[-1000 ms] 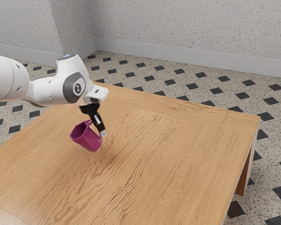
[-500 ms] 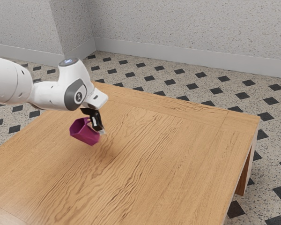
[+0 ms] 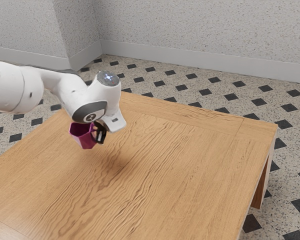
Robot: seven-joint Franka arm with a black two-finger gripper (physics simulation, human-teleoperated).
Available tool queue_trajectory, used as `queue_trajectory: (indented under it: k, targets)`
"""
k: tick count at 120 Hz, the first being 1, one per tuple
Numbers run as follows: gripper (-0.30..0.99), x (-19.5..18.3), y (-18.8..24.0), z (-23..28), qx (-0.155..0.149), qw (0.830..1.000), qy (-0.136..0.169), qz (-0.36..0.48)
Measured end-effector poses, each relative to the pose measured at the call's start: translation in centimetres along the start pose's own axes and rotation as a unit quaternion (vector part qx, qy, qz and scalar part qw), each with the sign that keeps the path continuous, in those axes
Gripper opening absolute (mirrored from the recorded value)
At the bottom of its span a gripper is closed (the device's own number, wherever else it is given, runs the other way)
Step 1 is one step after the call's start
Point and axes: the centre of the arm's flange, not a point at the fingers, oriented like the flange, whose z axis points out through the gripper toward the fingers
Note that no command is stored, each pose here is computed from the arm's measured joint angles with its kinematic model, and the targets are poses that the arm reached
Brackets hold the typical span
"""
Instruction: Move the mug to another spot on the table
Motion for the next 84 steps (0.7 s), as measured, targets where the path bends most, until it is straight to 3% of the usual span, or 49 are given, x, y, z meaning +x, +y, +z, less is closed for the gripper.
queue_trajectory:
  k: [24,43,84]
  targets:
    - [-0.05,1.1,1.2,1.2,-0.011,0.999,-0.037,-0.034]
    - [-0.05,1.5,0.7,0.6,-0.013,0.997,-0.038,-0.073]
    - [-0.04,4.4,1.8,0.9,-0.065,0.992,-0.066,-0.090]
